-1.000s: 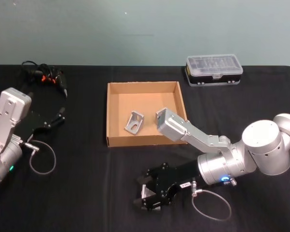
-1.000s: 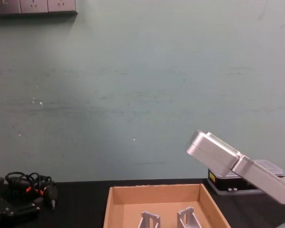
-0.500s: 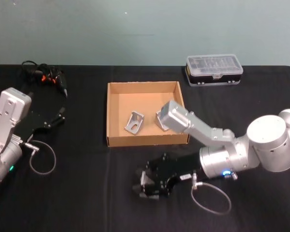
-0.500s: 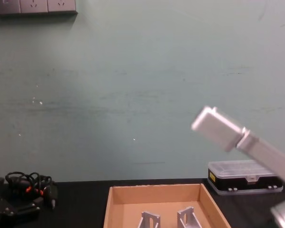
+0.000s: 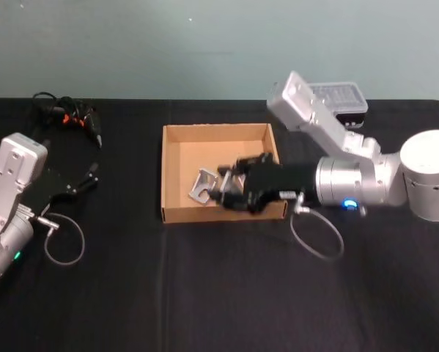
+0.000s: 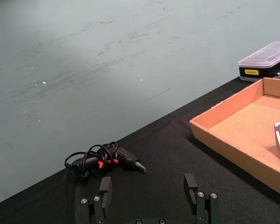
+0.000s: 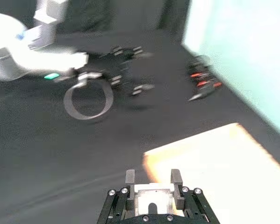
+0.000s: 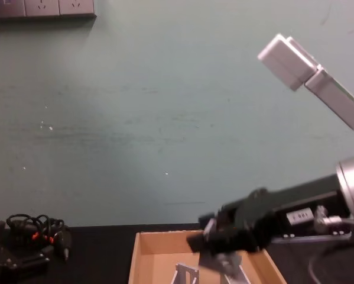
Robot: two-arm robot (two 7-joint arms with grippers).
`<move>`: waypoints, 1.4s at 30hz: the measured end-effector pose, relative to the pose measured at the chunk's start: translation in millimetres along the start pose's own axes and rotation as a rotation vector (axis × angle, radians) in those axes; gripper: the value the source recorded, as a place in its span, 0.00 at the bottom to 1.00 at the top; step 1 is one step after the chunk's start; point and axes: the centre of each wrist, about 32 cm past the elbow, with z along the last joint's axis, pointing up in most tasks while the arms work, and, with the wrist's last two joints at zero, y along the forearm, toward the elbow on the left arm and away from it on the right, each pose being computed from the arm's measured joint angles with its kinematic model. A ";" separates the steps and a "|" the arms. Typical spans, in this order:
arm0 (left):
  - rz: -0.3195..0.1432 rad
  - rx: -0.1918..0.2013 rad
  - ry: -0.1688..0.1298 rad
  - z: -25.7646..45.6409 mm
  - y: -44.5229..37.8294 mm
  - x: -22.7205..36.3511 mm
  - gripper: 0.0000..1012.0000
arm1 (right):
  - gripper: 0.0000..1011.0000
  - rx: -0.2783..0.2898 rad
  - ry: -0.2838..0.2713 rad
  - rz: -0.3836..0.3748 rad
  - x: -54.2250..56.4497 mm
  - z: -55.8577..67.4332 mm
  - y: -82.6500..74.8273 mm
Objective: Use one hand to pick up the angle iron from the table and place it into the box.
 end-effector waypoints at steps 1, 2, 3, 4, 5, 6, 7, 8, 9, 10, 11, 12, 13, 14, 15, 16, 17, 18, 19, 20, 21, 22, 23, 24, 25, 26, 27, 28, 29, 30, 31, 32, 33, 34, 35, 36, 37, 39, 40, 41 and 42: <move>0.000 0.000 0.000 0.0 0.0 0.0 1.00 | 0.45 0.005 0.001 -0.015 1.6 0.0 0.4; 0.000 0.000 0.000 0.0 0.0 0.0 1.00 | 0.45 0.011 0.000 -0.032 3.8 0.2 1.6; 0.000 0.000 0.000 0.0 0.0 0.0 1.00 | 0.45 0.017 0.001 -0.064 8.3 -0.7 4.4; 0.000 0.000 0.000 0.0 0.0 0.0 1.00 | 0.45 0.022 0.002 -0.078 10.7 -1.1 6.1; 0.000 0.000 0.000 0.0 0.0 0.0 1.00 | 0.45 0.028 0.007 -0.102 15.6 -2.6 10.0; 0.000 0.000 0.000 0.0 0.0 0.0 1.00 | 0.45 0.028 0.007 -0.102 15.6 -2.6 10.0; 0.000 0.000 0.000 0.0 0.0 0.0 1.00 | 0.45 0.033 0.012 -0.121 20.6 -4.6 14.6; 0.000 0.000 0.000 0.0 0.0 0.0 1.00 | 0.45 0.034 0.016 -0.130 23.4 -5.9 17.0; 0.000 0.000 0.000 0.0 0.0 0.0 1.00 | 0.45 0.035 0.018 -0.137 25.8 -7.0 19.5; 0.000 0.000 0.000 0.0 0.0 0.0 1.00 | 0.45 0.035 0.025 -0.152 31.4 -9.6 25.1; 0.000 0.000 0.000 0.0 0.0 0.0 1.00 | 0.45 0.035 0.029 -0.158 34.1 -11.2 27.7; 0.000 0.000 0.000 0.0 0.0 0.0 1.00 | 0.45 0.035 0.037 -0.167 39.1 -14.0 32.8; 0.000 0.000 0.000 0.0 0.0 0.0 1.00 | 0.45 0.035 0.042 -0.172 41.9 -15.6 35.5; 0.000 0.000 0.000 0.0 0.0 0.0 1.00 | 0.45 0.035 0.045 -0.175 44.6 -17.1 38.3; 0.000 0.000 0.000 0.0 0.0 0.0 1.00 | 0.45 0.035 0.050 -0.182 49.7 -20.0 43.8; 0.000 0.000 0.000 0.0 0.0 0.0 1.00 | 0.45 0.035 0.050 -0.182 49.7 -20.0 43.8; 0.000 0.000 0.000 0.0 0.0 0.0 1.00 | 0.45 0.031 0.058 -0.187 54.7 -23.2 49.8; 0.000 0.000 0.000 0.0 0.0 0.0 1.00 | 0.45 0.030 0.062 -0.187 57.0 -24.8 53.1; 0.000 0.000 0.000 0.0 0.0 0.0 1.00 | 0.45 0.029 0.067 -0.188 60.9 -26.9 58.0; 0.000 0.000 0.000 0.0 0.0 0.0 1.00 | 0.45 0.027 0.072 -0.188 62.6 -28.7 61.3; 0.000 0.000 0.000 0.0 0.0 0.0 1.00 | 0.45 0.026 0.074 -0.187 64.2 -29.8 64.2; 0.000 0.000 0.000 0.0 0.0 0.0 1.00 | 0.45 0.023 0.081 -0.186 67.3 -32.0 69.5; 0.000 0.000 0.000 0.0 0.0 0.0 1.00 | 0.45 0.022 0.084 -0.185 68.6 -32.9 72.1; 0.000 0.000 0.000 0.0 0.0 0.0 1.00 | 0.45 0.021 0.086 -0.186 70.0 -34.0 74.5; 0.000 0.000 0.000 0.0 0.0 0.0 1.00 | 0.45 0.020 0.091 -0.184 72.4 -35.3 79.5; 0.000 0.000 0.000 0.0 0.0 0.0 1.00 | 0.45 0.020 0.091 -0.184 72.4 -35.3 79.5; 0.000 0.000 0.000 0.0 0.0 0.0 1.00 | 0.45 0.018 0.093 -0.182 74.4 -36.5 84.1; 0.000 0.000 0.000 0.0 0.0 0.0 1.00 | 0.45 0.017 0.095 -0.181 76.3 -36.9 87.6; 0.000 0.000 0.000 0.0 0.0 0.0 1.00 | 0.45 0.016 0.095 -0.180 77.2 -37.2 89.2; 0.000 0.000 0.000 0.0 0.0 0.0 1.00 | 0.45 0.015 0.096 -0.178 77.9 -37.3 90.8; 0.000 0.000 0.000 0.0 0.0 0.0 1.00 | 0.45 0.014 0.096 -0.178 78.6 -37.4 92.1; 0.000 0.000 0.000 0.0 0.0 0.0 1.00 | 0.45 0.012 0.096 -0.178 79.9 -37.4 94.3; 0.000 0.000 0.000 0.0 0.0 0.0 1.00 | 0.45 0.010 0.097 -0.177 80.4 -37.0 95.7; 0.000 0.000 0.000 0.0 0.0 0.0 1.00 | 0.45 0.009 0.097 -0.177 80.7 -37.2 96.5; 0.000 0.000 0.000 0.0 0.0 0.0 1.00 | 0.45 0.006 0.098 -0.177 81.0 -37.3 97.2; 0.000 0.000 0.000 0.0 0.0 0.0 1.00 | 0.45 0.002 0.100 -0.177 81.5 -36.9 98.8; 0.000 0.000 0.000 0.0 0.0 0.0 1.00 | 0.45 -0.001 0.100 -0.178 81.8 -36.7 99.6; 0.000 0.000 0.000 0.0 0.0 0.0 1.00 | 0.45 -0.011 0.101 -0.179 82.4 -36.6 101.3; 0.000 0.000 0.000 0.0 0.0 0.0 1.00 | 0.45 -0.013 0.102 -0.179 82.4 -36.6 101.8; 0.000 0.000 0.000 0.0 0.0 0.0 1.00 | 0.45 -0.016 0.102 -0.180 82.5 -36.7 102.5; 0.000 0.000 0.000 0.0 0.0 0.0 1.00 | 0.45 -0.018 0.103 -0.180 82.4 -36.9 102.8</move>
